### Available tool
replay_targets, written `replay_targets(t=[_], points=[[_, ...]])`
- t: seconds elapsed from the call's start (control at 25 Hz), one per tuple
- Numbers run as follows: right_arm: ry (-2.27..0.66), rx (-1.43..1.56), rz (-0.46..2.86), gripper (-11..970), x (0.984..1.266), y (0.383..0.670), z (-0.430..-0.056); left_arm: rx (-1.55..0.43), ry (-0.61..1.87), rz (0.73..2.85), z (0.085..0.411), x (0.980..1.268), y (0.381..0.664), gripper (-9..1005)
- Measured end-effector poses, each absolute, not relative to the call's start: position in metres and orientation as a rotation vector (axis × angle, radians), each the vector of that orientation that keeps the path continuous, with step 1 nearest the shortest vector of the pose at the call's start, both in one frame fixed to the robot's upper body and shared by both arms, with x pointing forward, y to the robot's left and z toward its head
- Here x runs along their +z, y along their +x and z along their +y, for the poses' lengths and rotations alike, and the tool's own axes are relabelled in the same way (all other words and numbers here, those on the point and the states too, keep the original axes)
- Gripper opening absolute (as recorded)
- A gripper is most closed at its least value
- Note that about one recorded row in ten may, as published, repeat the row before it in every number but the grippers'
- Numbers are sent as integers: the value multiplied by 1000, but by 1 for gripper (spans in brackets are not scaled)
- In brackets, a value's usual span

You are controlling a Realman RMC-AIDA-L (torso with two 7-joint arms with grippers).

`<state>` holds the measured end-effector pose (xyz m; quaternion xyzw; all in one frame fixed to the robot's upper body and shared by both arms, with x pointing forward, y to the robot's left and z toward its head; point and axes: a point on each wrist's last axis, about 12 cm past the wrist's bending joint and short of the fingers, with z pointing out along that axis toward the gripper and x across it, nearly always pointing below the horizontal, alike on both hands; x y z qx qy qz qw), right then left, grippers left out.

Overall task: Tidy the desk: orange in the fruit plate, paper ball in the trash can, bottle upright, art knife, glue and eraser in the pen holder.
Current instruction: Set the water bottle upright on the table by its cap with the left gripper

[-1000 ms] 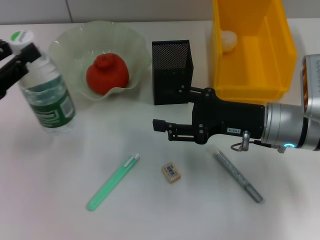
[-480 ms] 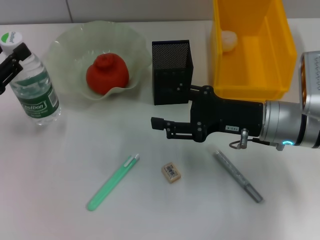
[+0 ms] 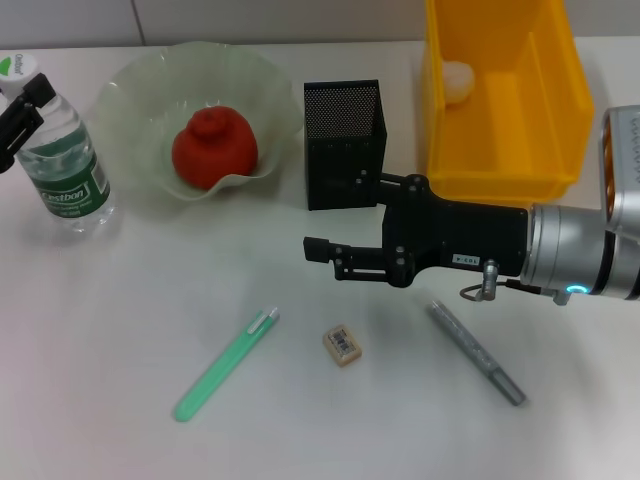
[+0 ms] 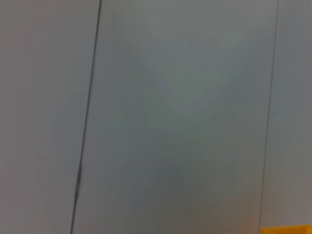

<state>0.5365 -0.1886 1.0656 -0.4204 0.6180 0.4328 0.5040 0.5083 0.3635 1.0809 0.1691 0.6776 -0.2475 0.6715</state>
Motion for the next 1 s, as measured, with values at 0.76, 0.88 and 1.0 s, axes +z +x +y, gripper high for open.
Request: replay_targets(t=[0.76, 0.88, 1.0], points=[[-1009, 1046, 1481, 760, 1068, 538, -188, -538, 330, 1556, 364, 1071, 505, 443], [-1008, 1047, 1483, 760, 1068, 538, -188, -538, 326, 1560, 362, 1070, 506, 443], [-1006, 1047, 1485, 760, 1067, 538, -188, -535, 321, 1565, 362, 1069, 506, 442]])
